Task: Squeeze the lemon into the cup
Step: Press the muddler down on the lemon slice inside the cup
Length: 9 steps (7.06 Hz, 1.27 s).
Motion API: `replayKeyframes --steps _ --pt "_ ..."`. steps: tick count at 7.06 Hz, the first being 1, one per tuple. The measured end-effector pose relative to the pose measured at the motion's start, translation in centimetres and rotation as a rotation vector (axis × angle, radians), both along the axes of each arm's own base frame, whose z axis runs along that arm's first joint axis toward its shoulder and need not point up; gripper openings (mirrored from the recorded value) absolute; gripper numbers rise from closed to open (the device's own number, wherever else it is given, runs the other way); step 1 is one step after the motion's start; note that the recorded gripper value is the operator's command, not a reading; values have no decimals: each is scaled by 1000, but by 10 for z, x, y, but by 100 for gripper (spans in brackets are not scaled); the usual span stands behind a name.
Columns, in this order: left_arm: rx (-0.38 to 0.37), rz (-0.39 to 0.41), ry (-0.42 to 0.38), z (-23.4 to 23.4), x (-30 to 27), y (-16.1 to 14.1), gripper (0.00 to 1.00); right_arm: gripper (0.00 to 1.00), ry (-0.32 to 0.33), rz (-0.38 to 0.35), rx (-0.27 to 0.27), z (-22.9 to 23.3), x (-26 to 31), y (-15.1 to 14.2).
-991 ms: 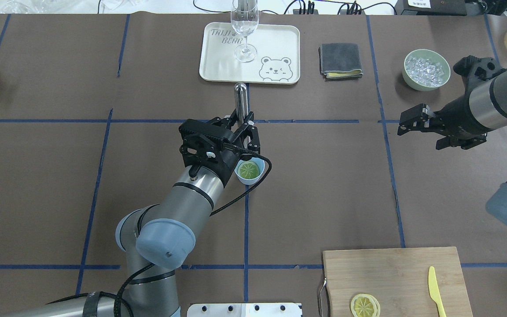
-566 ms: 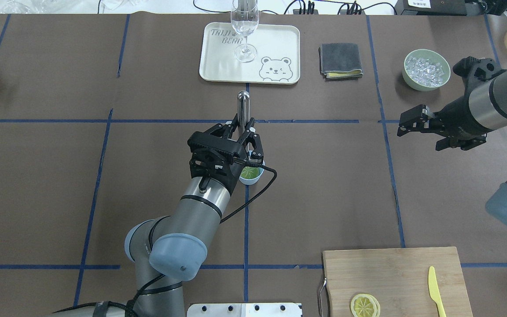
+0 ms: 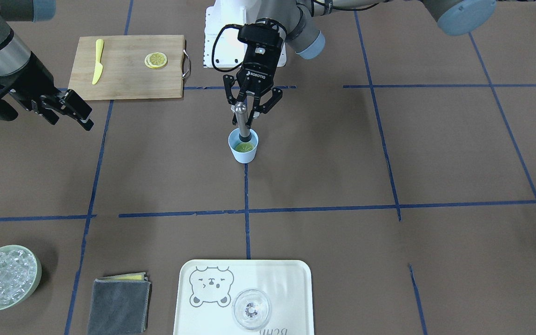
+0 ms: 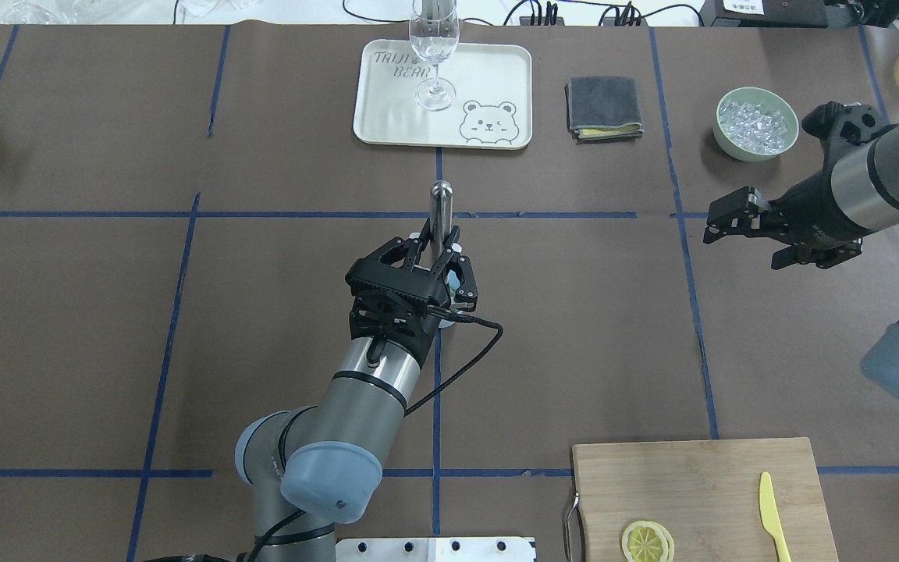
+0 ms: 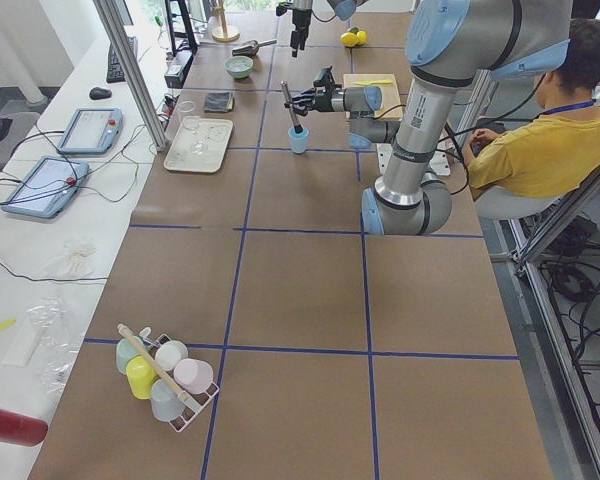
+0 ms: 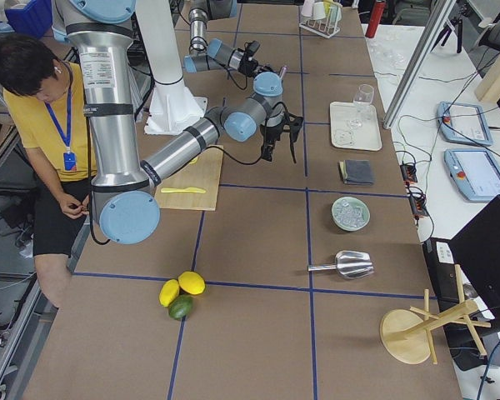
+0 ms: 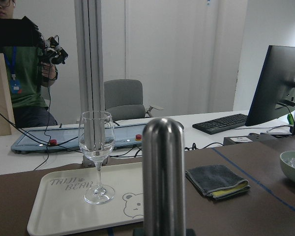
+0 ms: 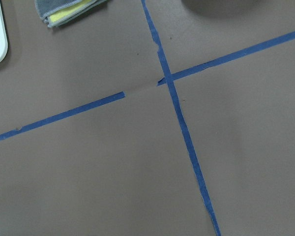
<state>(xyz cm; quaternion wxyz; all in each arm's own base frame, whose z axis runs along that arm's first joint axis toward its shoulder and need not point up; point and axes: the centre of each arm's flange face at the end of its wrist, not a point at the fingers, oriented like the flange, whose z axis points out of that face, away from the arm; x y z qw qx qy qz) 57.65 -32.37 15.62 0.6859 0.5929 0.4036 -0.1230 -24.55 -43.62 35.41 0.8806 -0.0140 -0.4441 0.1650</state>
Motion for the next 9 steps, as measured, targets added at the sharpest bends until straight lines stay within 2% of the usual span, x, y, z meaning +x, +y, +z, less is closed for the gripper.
replayKeyframes --steps 9 --pt "-13 4 -49 36 38 3 0 100 -1 0 -1 0 0 0"
